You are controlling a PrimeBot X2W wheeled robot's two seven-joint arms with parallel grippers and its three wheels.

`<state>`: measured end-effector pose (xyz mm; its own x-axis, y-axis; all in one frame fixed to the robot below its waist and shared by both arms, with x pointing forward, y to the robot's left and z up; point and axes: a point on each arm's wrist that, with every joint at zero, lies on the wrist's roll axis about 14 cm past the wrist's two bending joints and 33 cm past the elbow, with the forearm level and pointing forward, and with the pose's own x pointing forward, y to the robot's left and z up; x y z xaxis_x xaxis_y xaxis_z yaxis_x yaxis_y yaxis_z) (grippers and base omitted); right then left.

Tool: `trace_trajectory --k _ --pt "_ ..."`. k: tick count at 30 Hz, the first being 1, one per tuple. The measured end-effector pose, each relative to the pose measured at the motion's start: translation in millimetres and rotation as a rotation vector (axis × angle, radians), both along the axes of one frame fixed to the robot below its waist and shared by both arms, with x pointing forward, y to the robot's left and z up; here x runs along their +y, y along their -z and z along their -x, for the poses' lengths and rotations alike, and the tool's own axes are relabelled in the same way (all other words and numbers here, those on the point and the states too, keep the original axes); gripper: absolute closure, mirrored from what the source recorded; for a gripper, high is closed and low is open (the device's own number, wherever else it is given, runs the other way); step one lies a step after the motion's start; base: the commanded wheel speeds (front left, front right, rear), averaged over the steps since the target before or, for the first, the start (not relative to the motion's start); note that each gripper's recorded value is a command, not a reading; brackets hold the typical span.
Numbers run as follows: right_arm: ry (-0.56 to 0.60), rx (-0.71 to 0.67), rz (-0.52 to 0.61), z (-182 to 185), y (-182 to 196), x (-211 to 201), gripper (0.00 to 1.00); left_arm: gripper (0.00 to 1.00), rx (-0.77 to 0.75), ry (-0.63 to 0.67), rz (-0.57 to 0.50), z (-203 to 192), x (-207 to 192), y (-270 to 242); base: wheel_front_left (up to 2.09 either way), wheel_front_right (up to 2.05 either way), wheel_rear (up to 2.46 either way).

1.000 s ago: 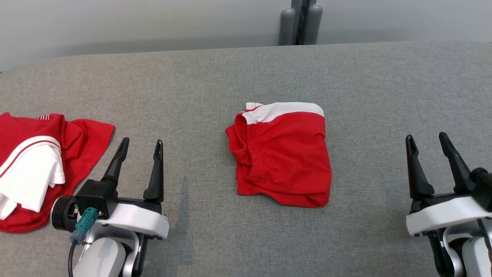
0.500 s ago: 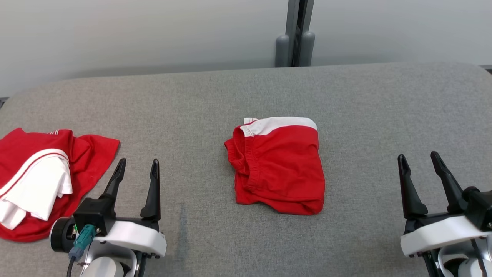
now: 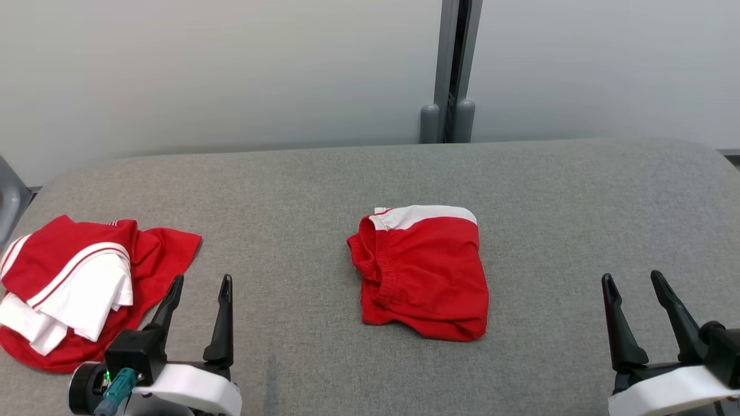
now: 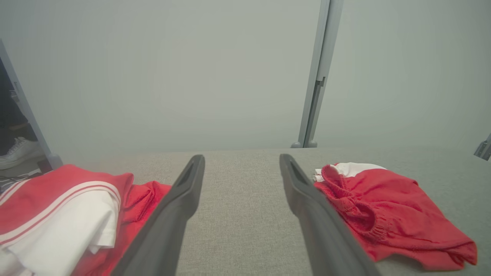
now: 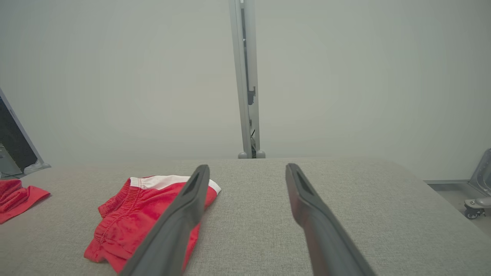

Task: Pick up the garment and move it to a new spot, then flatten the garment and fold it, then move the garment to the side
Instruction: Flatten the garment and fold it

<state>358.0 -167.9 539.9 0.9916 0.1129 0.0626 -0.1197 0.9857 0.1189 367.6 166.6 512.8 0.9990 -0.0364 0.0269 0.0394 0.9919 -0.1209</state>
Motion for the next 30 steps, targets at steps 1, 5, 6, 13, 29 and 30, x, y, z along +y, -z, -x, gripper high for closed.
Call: trace_trajectory --k 1,5,6,13,29,30 --pt "-0.001 -0.001 0.000 2 -1 0 0.00 0.00 0.000 -0.003 -0.002 2 2 0 0.00 0.00 0.00" --pt "-0.003 -0.001 0.002 7 -3 1 0.00 0.00 -0.002 -0.017 -0.002 8 7 -2 0.00 0.00 0.00" --pt "-0.003 -0.002 0.002 8 -4 2 0.00 0.00 -0.003 -0.021 -0.002 9 9 -2 0.00 0.00 0.00" --pt "-0.002 0.007 0.000 12 -2 1 0.00 0.00 -0.007 -0.047 -0.008 13 21 -2 0.00 0.00 0.00" --pt "-0.008 0.021 -0.008 12 1 3 0.00 0.00 -0.006 -0.048 -0.002 14 19 -2 0.00 0.00 0.00" --pt "-0.007 0.021 -0.009 12 1 3 0.00 0.00 -0.006 -0.048 -0.002 14 19 -2 0.00 0.00 0.00"
